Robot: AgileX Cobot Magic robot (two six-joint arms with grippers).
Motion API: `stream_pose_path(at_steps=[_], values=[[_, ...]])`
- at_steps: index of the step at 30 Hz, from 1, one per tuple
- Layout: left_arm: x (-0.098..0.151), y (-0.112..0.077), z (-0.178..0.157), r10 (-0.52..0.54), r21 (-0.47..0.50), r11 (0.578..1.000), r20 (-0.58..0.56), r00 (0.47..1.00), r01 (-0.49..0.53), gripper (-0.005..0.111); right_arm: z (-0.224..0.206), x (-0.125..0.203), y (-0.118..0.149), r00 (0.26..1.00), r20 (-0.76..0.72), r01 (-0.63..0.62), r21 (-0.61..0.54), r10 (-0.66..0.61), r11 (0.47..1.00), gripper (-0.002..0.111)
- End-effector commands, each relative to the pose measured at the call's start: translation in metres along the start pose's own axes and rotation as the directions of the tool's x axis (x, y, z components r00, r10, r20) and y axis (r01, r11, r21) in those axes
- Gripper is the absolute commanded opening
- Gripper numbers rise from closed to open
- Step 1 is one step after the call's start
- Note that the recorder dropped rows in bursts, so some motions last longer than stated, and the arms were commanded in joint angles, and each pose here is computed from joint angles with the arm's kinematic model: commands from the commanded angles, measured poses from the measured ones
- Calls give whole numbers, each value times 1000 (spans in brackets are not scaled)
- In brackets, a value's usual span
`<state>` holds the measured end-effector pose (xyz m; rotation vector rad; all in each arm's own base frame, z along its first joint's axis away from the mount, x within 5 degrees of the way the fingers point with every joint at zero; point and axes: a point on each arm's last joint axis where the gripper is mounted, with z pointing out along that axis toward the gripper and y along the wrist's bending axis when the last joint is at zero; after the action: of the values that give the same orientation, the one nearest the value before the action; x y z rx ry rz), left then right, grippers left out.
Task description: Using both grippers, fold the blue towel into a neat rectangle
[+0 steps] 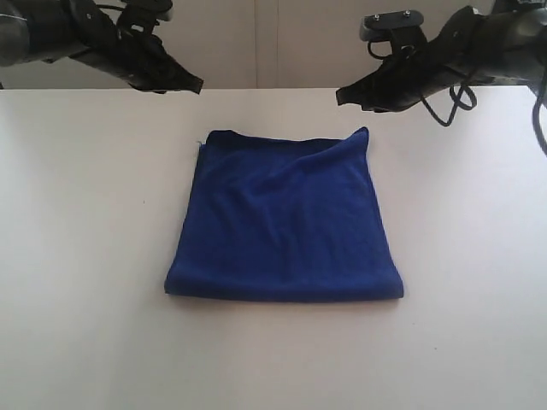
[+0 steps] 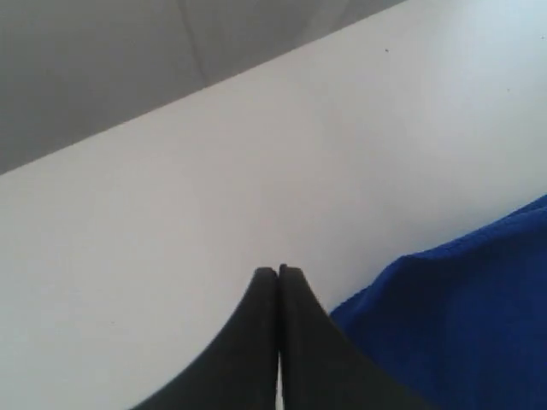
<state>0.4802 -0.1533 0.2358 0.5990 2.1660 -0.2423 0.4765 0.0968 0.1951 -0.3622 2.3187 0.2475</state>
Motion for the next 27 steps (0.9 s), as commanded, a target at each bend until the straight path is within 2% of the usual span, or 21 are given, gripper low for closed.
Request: stream_pose_path(at_steps=[1,6,8,14,17,27], values=[[13,11,22,-130,90,986,-95,987,139,0,14,4,-18,999,-1,-49,27,49,998,0],[29,9,46,-163,112,978,-132,978,178,0,29,17,-30,997,-30,-73,45,74,996,0],[31,5,51,-176,156,968,-132,976,196,0,34,22,-30,996,-50,-77,40,79,996,0],[23,-4,58,-194,296,935,-38,980,196,0,42,31,-30,993,-86,-81,31,83,996,0],[24,-4,63,-191,293,938,-7,982,185,0,41,34,-28,988,-128,-85,10,85,996,0],[40,-4,79,-219,294,930,-41,975,221,0,36,43,-21,968,-246,-64,-53,49,997,0]])
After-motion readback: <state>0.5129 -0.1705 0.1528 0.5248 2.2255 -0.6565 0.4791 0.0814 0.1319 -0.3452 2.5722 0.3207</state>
